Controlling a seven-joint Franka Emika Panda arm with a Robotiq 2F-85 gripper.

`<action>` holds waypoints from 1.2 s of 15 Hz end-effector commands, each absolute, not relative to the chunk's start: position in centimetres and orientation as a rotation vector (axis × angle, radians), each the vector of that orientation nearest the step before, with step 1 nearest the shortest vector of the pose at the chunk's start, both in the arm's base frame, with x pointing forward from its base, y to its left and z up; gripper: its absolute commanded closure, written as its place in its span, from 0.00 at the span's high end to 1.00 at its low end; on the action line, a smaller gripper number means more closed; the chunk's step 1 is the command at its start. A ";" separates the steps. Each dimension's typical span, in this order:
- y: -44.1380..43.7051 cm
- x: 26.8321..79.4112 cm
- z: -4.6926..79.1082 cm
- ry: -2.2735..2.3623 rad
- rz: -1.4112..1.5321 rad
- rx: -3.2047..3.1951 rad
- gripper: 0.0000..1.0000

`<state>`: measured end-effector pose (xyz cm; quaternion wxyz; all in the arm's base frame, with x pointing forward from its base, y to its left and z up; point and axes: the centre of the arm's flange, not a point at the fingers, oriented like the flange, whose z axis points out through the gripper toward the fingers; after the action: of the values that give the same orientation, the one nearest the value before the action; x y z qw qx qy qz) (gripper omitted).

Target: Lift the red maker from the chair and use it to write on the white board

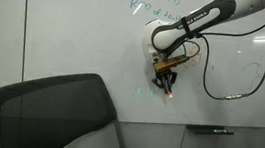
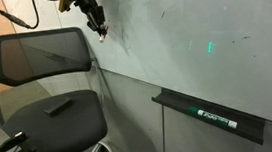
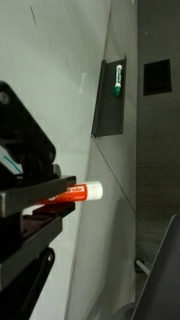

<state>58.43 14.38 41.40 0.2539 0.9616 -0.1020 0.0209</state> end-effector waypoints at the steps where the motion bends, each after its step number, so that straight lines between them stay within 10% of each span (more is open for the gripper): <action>1: 16.3 58.9 42.4 -0.254 0.060 2.544 0.05; 18: 17.6 51.1 30.6 -0.196 -0.286 2.325 0.05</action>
<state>51.12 18.04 33.27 0.4041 0.9046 -0.1045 -0.0867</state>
